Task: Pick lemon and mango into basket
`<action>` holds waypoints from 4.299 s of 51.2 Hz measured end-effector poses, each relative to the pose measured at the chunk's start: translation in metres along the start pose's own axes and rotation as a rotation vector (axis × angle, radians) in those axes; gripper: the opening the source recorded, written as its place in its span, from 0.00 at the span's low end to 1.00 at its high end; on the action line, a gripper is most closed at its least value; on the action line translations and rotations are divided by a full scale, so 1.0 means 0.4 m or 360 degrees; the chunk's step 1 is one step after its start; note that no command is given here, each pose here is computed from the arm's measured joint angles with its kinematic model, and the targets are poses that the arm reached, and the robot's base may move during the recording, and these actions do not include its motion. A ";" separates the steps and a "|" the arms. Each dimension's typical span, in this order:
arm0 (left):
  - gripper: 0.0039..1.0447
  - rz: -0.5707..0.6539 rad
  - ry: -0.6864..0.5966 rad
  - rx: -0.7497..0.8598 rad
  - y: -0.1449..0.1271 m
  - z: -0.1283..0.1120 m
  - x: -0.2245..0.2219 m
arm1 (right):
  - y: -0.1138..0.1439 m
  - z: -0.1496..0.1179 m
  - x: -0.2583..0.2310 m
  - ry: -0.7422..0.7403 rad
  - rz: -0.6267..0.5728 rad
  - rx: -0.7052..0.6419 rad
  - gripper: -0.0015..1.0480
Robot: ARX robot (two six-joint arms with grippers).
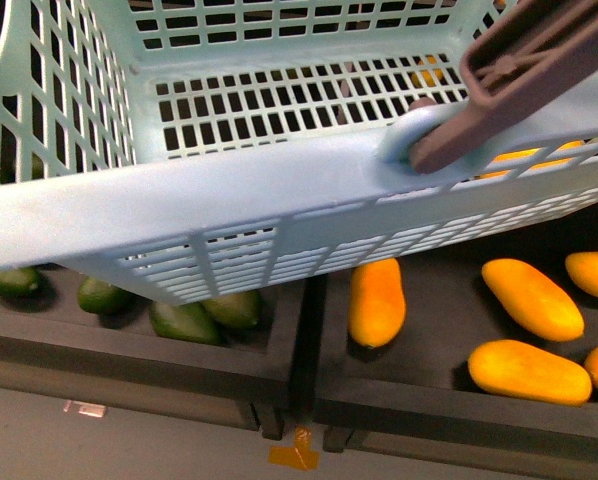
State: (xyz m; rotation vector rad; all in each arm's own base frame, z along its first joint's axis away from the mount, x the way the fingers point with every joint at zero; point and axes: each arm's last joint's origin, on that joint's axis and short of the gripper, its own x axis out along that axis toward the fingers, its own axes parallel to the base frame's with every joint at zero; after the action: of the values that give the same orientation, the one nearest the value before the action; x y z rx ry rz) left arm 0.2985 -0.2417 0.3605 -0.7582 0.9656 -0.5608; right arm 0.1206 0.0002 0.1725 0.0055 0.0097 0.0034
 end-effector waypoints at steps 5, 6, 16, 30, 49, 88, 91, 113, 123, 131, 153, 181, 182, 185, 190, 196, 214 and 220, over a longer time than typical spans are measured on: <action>0.04 0.0013 -0.0025 -0.0022 0.007 0.011 -0.003 | 0.000 0.000 0.000 -0.0001 0.0006 -0.0001 0.92; 0.04 0.0016 -0.0030 -0.0023 0.008 0.012 -0.004 | 0.000 0.000 0.000 -0.0001 0.0006 -0.0001 0.92; 0.04 0.0036 -0.0058 0.0007 0.010 0.015 -0.005 | -0.013 0.014 0.024 0.0606 -0.0558 0.0244 0.92; 0.04 0.0000 -0.0004 -0.0010 0.002 0.003 -0.001 | -0.128 0.021 0.078 0.0829 -0.1073 0.0626 0.92; 0.04 0.0010 -0.0017 0.0002 0.000 0.000 0.000 | -0.358 -0.141 0.293 0.1010 -0.1171 0.0712 0.92; 0.04 0.0001 -0.0005 0.0000 0.000 0.000 0.000 | -0.356 -0.396 0.683 0.1293 -0.1235 0.1087 0.92; 0.04 0.0000 -0.0002 -0.0001 -0.001 0.000 0.000 | -0.349 -0.409 0.700 0.1299 -0.1235 0.1098 0.92; 0.04 0.0000 -0.0002 -0.0001 -0.001 0.000 0.000 | -0.338 -0.502 0.767 0.1370 -0.1337 0.1120 0.90; 0.04 -0.0002 0.0000 -0.0001 -0.001 -0.001 0.000 | -0.334 -0.503 0.769 0.1375 -0.1341 0.1112 0.64; 0.04 -0.0001 -0.0002 -0.0001 -0.001 0.000 0.000 | -0.325 -0.496 0.751 0.1372 -0.1308 0.1119 0.61; 0.04 -0.0002 0.0000 -0.0001 -0.001 0.000 0.000 | -0.277 -0.136 0.573 0.1045 -0.0829 0.1052 0.61; 0.04 -0.0002 0.0000 -0.0001 -0.001 0.000 0.000 | -0.035 0.354 0.391 0.0433 -0.0220 0.0877 0.61; 0.04 -0.0002 -0.0001 -0.0001 -0.001 0.000 0.000 | -0.018 0.355 0.394 0.0438 -0.0189 0.0869 0.61; 0.04 -0.0002 0.0000 -0.0001 -0.001 0.000 0.000 | 0.033 0.353 0.405 0.0452 -0.0119 0.0843 0.60; 0.04 -0.0002 -0.0001 -0.0001 -0.001 0.000 0.000 | 0.117 0.344 0.427 0.0497 -0.0020 0.0798 0.60; 0.04 -0.0002 -0.0001 -0.0001 -0.001 0.000 0.000 | 0.185 0.327 0.447 0.0547 0.0046 0.0732 0.60; 0.04 0.0004 -0.0008 -0.0003 0.000 0.001 0.000 | 0.209 0.326 0.445 0.0544 -0.0002 0.0625 0.93; 0.04 0.0002 0.0007 -0.0020 0.002 -0.001 0.003 | 0.164 0.350 0.411 0.0487 -0.0178 0.0561 0.92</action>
State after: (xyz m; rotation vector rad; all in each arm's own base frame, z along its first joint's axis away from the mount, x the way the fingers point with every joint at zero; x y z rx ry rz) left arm 0.2987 -0.2423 0.3592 -0.7677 0.9743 -0.5561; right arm 0.2862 0.0656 0.3113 0.3570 0.3165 -0.1096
